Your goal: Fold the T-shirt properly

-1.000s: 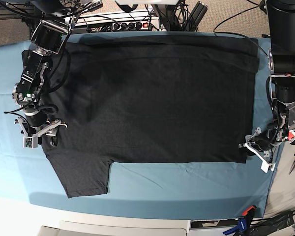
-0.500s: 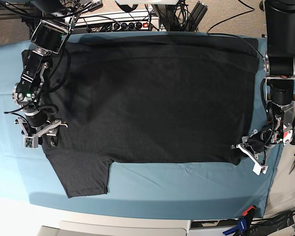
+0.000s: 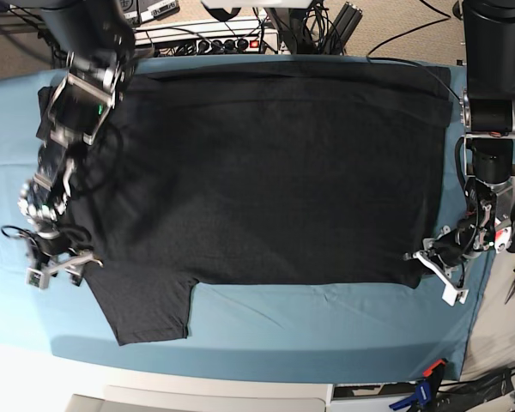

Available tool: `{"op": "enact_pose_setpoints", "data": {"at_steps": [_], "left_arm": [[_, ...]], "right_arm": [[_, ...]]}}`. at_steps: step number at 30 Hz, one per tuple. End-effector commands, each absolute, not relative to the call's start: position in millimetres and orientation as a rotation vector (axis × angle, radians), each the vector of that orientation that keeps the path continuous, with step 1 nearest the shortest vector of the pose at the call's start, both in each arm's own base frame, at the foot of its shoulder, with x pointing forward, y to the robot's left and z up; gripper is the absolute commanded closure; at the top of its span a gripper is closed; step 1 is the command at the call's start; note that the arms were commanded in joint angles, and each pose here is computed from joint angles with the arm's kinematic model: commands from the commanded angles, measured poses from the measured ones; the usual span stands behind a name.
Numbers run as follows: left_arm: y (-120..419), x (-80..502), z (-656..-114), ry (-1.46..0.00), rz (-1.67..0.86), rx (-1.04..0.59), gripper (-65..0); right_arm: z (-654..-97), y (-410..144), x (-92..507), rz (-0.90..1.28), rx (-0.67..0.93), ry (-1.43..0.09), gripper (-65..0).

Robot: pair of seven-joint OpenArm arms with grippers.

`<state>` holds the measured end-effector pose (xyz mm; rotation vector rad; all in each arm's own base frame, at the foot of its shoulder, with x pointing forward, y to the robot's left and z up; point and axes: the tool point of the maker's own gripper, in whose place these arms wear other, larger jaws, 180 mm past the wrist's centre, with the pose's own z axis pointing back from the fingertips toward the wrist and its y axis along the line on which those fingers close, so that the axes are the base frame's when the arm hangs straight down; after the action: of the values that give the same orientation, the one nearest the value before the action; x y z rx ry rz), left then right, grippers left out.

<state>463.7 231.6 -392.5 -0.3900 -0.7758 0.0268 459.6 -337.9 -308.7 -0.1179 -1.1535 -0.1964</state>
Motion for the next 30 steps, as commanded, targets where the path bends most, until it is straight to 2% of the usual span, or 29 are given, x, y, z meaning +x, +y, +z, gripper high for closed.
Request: {"op": "enact_pose_setpoints", "data": {"at_steps": [1,7,12,18,30], "left_arm": [[240.2,482.5,-364.2,-0.858,0.024,-0.389,0.0],[240.5,482.5,-364.1,-0.858,0.024,-0.388,0.0],[240.9,482.4,-364.1,-0.858,0.024,-0.388,0.0],[234.3,483.7,-358.6,-0.882,-0.011,-0.417,0.0],[232.7,483.6,-358.4,-0.882,-0.011,-0.425,0.0]], "right_arm": [[-286.3,-342.6,477.3,-0.207,-0.11,-1.223,-31.3],[-307.5,-345.8,510.3,-0.331,-0.032,-1.166,-31.6],[-314.7,-392.1,495.2,-0.346,-0.223,-1.109,-31.6],[-321.4,-423.7,472.8,-0.366,-0.291,-1.068,-31.6],[-357.4,-381.5,467.7,-0.351,-0.121,-1.061,-31.6]]}}
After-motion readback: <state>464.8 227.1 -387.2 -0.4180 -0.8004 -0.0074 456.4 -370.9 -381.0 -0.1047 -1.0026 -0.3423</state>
